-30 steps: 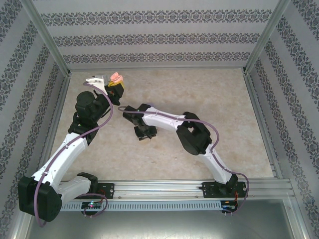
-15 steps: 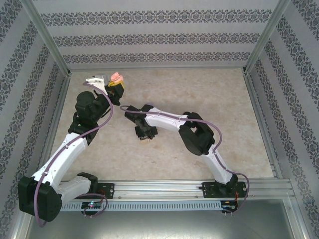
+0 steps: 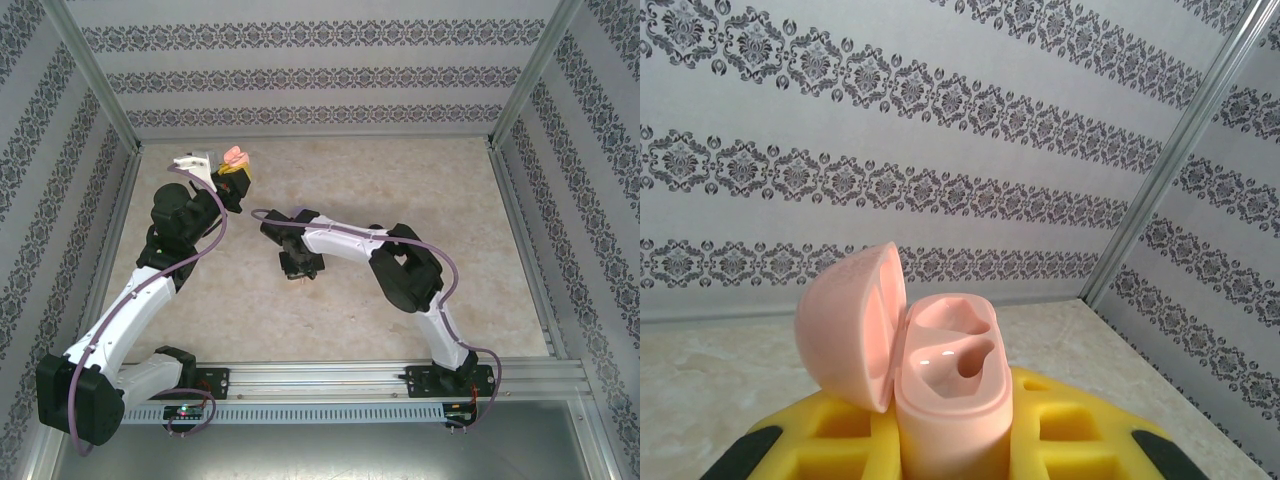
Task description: Insert the wireless bluetooth earbuds into the charging case
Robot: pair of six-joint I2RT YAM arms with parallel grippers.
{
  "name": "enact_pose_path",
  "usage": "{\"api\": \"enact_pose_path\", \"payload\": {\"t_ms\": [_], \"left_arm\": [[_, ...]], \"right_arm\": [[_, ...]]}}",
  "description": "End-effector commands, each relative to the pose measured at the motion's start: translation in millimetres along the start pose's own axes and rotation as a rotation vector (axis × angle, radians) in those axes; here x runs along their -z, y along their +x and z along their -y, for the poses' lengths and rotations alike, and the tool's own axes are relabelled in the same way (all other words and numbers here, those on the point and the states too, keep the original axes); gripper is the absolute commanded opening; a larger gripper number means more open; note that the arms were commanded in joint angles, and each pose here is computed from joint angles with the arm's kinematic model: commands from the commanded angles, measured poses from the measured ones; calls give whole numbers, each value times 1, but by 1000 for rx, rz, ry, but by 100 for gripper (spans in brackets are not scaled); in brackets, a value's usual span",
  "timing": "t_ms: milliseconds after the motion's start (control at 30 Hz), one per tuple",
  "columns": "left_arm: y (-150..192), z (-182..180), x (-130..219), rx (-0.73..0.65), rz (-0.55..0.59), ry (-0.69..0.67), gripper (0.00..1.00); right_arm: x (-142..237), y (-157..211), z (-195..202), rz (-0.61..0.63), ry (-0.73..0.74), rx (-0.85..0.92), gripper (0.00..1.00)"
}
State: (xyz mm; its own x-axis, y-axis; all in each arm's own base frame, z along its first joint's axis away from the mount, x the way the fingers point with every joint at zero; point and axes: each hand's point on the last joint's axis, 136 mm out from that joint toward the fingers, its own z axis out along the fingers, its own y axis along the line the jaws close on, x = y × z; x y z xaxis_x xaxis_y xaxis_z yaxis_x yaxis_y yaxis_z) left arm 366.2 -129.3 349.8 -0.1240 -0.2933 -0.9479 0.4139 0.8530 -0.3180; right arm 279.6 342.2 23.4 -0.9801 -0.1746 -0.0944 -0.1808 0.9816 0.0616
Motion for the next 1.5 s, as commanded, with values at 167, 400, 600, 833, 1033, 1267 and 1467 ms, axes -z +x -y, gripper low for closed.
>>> {"api": "enact_pose_path", "payload": {"t_ms": [167,400,600,833,1033,1267,1467], "left_arm": [[-13,13,8,-65,9,47,0],[-12,32,11,-192,45,155,0],[13,51,10,-269,2,288,0],[66,79,7,-437,-46,435,0],[96,108,0,-541,-54,532,0],[95,135,-12,-565,-11,608,0],[82,149,-15,-578,42,631,0]], "right_arm": [[82,-26,13,199,-86,-23,21],[153,-46,42,363,-120,-29,22],[222,-64,63,521,-143,-35,22],[297,-73,75,711,-178,-6,23],[338,-70,69,838,-240,44,24],[356,-61,55,943,-292,124,25],[361,-53,44,1022,-308,189,25]]}}
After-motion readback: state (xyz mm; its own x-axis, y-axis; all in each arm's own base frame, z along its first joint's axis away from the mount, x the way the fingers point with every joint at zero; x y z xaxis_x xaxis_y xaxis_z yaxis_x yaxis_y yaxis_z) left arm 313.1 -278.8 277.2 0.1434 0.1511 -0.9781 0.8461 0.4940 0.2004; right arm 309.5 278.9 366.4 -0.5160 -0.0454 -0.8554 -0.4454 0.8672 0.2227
